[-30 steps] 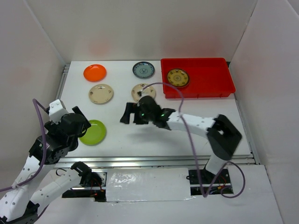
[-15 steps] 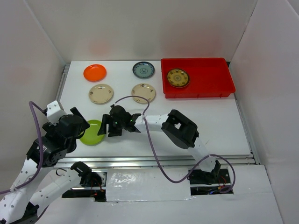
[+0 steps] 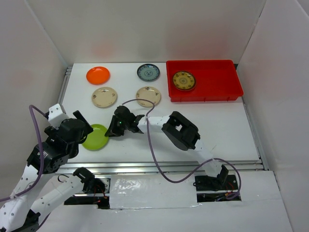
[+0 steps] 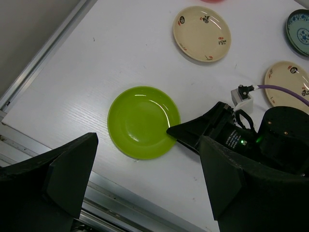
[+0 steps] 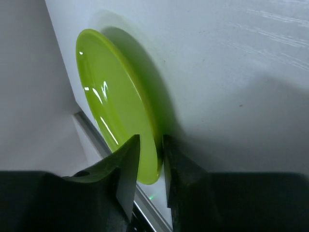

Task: Place the plates into the plastic bin on the countertop

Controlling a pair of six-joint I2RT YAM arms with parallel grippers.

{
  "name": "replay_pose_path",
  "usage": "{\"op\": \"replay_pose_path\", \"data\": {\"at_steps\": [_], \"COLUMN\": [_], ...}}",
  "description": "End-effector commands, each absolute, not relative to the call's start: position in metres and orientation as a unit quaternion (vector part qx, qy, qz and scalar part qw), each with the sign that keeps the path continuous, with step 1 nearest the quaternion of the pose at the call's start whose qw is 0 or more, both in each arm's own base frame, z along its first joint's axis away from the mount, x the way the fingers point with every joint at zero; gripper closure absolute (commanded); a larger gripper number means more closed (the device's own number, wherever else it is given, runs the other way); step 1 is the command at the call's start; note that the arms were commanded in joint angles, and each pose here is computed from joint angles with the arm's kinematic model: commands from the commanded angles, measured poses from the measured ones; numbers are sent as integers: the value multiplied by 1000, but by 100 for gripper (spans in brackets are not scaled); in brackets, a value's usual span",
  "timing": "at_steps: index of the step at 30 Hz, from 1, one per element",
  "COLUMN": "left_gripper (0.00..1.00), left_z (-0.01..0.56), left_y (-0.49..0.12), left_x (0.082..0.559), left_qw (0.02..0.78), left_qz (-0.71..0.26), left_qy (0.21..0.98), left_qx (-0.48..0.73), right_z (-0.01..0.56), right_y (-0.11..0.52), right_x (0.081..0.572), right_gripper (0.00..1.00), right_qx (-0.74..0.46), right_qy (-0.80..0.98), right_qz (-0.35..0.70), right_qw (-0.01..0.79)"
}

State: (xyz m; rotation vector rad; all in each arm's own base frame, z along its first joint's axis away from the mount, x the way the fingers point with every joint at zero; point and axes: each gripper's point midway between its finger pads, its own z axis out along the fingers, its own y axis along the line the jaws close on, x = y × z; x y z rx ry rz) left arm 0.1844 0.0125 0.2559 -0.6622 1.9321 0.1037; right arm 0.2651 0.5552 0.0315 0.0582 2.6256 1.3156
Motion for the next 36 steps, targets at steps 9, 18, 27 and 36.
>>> {"op": "replay_pose_path", "data": {"at_steps": [9,18,27,36], "left_gripper": [1,1,1,1], "left_z": [268,270,265,256], "left_y": [9,6,-4,-16], "left_x": [189,189,197,205], "left_qw": [540,547,535,521], "left_qz": [25,9,10,11], "left_qy": [797,796,811,827], "left_qx": [-270,-260,-236,-210], "right_z": [150,211,167,134], "right_y": [480,195,39,30], "right_x": [318,490,559,582], "right_gripper": [100,100,100,95], "right_qx": [67,260,344,353], "right_qy": [837,845,837,837], "right_qz": [493,282,213,232], "right_qw": [227,373,368,348]}}
